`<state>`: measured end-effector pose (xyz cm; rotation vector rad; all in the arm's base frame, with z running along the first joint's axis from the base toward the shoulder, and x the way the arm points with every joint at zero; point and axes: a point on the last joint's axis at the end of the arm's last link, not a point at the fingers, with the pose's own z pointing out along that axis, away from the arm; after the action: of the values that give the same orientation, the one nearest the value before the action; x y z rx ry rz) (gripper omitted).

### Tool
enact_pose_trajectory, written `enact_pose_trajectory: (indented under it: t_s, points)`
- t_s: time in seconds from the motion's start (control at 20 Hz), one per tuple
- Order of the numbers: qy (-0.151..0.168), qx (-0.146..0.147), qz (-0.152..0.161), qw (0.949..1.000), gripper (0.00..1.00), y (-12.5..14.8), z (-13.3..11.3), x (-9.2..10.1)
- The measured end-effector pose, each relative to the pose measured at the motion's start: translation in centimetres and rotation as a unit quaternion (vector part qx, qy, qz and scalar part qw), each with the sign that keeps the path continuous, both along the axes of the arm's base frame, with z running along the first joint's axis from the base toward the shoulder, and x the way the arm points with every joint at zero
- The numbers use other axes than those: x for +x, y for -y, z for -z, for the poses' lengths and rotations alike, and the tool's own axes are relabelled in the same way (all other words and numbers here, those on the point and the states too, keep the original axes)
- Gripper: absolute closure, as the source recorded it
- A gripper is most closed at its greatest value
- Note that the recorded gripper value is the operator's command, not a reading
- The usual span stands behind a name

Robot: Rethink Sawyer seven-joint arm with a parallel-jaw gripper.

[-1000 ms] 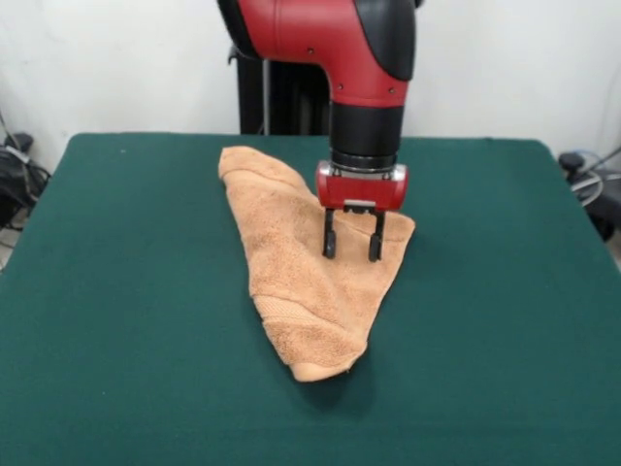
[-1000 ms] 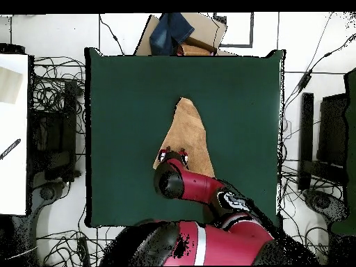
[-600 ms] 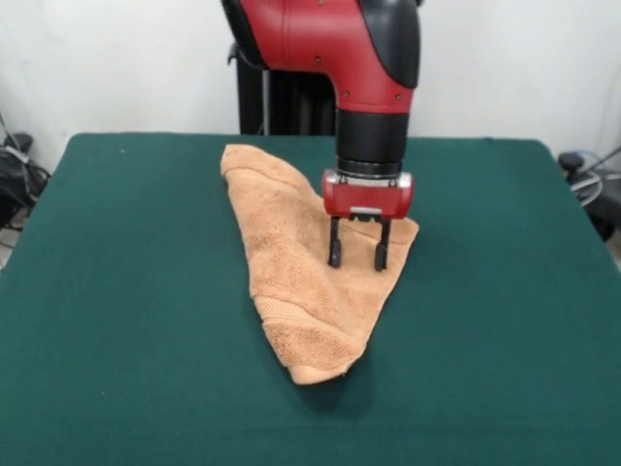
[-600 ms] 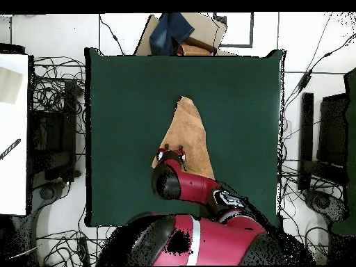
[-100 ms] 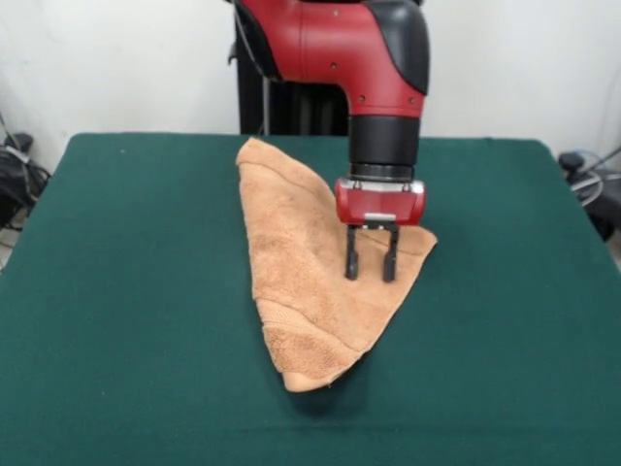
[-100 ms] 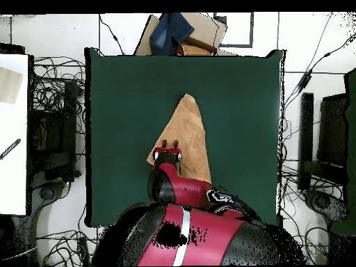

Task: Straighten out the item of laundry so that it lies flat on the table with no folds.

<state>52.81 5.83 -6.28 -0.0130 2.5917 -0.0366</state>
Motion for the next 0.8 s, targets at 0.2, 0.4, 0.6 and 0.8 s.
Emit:
enact_pose_trajectory:
  t_s: [0.2, 0.4, 0.6, 0.8]
  points:
    - [0.007, 0.0, -0.006, 1.0, 1.0, -0.07, 0.05, -0.12]
    - [0.007, 0.001, -0.01, 0.9999, 1.0, -0.17, 0.08, -0.21]
    - [0.007, 0.001, -0.01, 0.9999, 1.0, -0.18, 0.07, -0.19]
    - [0.011, 0.0, -0.01, 0.9999, 1.0, -0.13, -0.25, 0.09]
